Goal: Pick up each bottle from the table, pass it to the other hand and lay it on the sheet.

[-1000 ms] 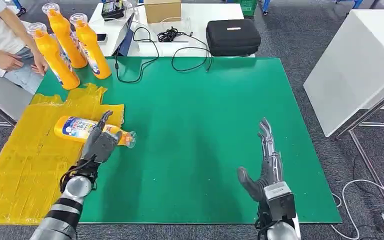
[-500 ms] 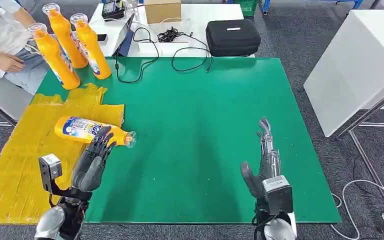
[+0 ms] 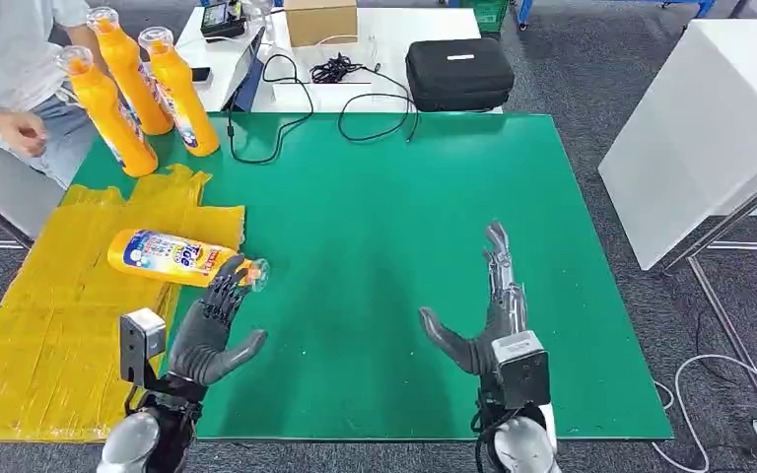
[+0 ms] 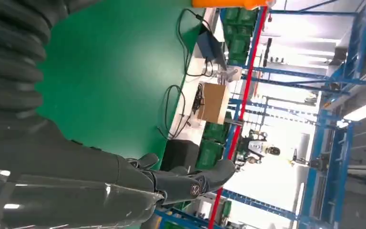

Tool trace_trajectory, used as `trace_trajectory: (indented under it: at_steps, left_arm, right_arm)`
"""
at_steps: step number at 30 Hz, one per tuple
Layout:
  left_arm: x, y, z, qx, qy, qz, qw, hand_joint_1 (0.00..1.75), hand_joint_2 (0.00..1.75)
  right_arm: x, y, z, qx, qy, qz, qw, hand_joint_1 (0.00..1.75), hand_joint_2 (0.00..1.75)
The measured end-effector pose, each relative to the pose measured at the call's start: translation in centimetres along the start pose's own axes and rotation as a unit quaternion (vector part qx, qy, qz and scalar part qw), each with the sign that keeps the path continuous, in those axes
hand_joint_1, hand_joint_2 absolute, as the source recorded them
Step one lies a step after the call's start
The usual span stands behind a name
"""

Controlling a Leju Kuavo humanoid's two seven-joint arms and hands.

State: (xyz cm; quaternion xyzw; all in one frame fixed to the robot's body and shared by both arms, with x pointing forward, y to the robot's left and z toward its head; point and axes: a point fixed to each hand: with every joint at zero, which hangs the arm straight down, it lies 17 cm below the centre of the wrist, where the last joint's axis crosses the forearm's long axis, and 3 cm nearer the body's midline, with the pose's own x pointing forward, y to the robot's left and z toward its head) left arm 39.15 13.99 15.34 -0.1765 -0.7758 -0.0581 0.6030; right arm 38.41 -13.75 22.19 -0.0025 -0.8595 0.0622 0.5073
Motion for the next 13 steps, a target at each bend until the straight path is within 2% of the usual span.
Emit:
trace_trajectory:
  at_steps: [9, 13]
  left_arm:
    - [3.2, -1.1, -4.2, 0.025, -0.059, -0.004, 0.998, 0.0, 1.75]
    - [3.8, -1.5, -5.2, 0.029, -0.069, 0.001, 0.997, 0.0, 1.75]
  right_arm:
    - [-1.5, 0.8, -0.2, 0.022, 0.032, -0.024, 0.999, 0.0, 1.75]
    - [-1.9, 1.4, 0.0, 0.034, 0.038, -0.022, 0.998, 0.0, 1.75]
